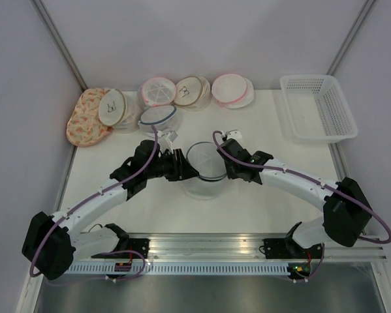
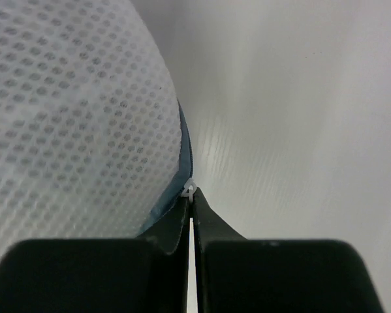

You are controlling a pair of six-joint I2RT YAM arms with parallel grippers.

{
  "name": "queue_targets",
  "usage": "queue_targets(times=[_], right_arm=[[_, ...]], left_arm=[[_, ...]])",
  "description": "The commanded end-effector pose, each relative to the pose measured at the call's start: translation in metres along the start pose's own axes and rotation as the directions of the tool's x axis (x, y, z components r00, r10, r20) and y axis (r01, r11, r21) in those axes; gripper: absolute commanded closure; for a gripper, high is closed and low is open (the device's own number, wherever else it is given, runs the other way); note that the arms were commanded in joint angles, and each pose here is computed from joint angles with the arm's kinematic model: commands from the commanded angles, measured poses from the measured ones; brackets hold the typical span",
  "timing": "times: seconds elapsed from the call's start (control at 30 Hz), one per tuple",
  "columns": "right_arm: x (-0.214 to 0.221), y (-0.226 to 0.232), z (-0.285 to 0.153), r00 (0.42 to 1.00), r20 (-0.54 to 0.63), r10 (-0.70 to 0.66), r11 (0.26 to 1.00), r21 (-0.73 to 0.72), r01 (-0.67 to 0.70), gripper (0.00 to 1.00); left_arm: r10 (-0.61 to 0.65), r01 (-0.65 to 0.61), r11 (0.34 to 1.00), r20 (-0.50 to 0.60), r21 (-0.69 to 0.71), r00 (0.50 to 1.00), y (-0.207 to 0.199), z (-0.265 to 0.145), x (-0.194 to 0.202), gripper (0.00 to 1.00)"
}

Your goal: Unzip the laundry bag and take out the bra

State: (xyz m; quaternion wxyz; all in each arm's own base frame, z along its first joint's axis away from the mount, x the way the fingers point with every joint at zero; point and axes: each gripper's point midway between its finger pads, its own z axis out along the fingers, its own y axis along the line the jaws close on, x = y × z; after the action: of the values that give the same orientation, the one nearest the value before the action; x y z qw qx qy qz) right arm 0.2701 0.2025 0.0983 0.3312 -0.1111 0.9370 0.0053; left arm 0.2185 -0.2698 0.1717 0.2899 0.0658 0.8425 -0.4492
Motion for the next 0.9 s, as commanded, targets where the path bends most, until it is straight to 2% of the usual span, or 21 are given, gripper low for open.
queue_targets(times=[0.0,0.1,0.2,0.23,0.3,0.4,0.53,0.6,0.87], right_arm=[[-0.009,-0.003,-0.016,0.999,0.048,0.024,0.998,-0.061,-0.021,1.00],[-0.005,0.009,-0.027,0.999,0.040,0.036,0.986,-0.162,-0.029,1.00],[-0.002,0.032,-0.046,0.999,0.029,0.024,0.945,-0.326,-0.013,1.00],[-0.001,0.043,-0.053,1.000,0.022,0.012,0.920,-0.391,-0.003,1.00],[0.008,0.070,-0.077,1.000,0.000,-0.031,0.819,-0.573,0.026,1.00],[0.012,0.090,-0.103,0.998,0.019,-0.067,0.701,-0.711,0.061,0.99],[0.015,0.097,-0.115,0.995,0.038,-0.094,0.649,-0.756,0.090,1.00],[0.019,0.102,-0.118,0.992,0.038,-0.118,0.620,-0.778,0.103,1.00],[0.035,0.116,-0.117,0.981,0.022,-0.192,0.591,-0.796,0.133,1.00]], left_arm=[[0.005,0.004,0.994,0.078,-0.113,0.997,0.008,-0.006,-0.028,0.49],[-0.069,0.123,0.955,0.200,-0.269,0.977,0.031,-0.025,-0.040,0.45],[-0.154,0.218,0.948,0.268,-0.230,0.951,0.024,-0.043,-0.033,0.43],[-0.181,0.243,0.945,0.274,-0.216,0.945,0.024,-0.045,-0.028,0.42],[-0.261,0.312,0.933,0.261,-0.178,0.929,0.023,-0.048,-0.010,0.41],[-0.340,0.375,0.920,0.244,-0.115,0.908,0.018,-0.053,0.007,0.41],[-0.388,0.404,0.914,0.226,-0.026,0.893,0.006,-0.050,0.010,0.39],[-0.398,0.411,0.911,0.201,-0.030,0.895,0.006,-0.043,0.013,0.39],[-0.413,0.416,0.909,0.195,0.026,0.890,-0.012,-0.025,-0.001,0.39]])
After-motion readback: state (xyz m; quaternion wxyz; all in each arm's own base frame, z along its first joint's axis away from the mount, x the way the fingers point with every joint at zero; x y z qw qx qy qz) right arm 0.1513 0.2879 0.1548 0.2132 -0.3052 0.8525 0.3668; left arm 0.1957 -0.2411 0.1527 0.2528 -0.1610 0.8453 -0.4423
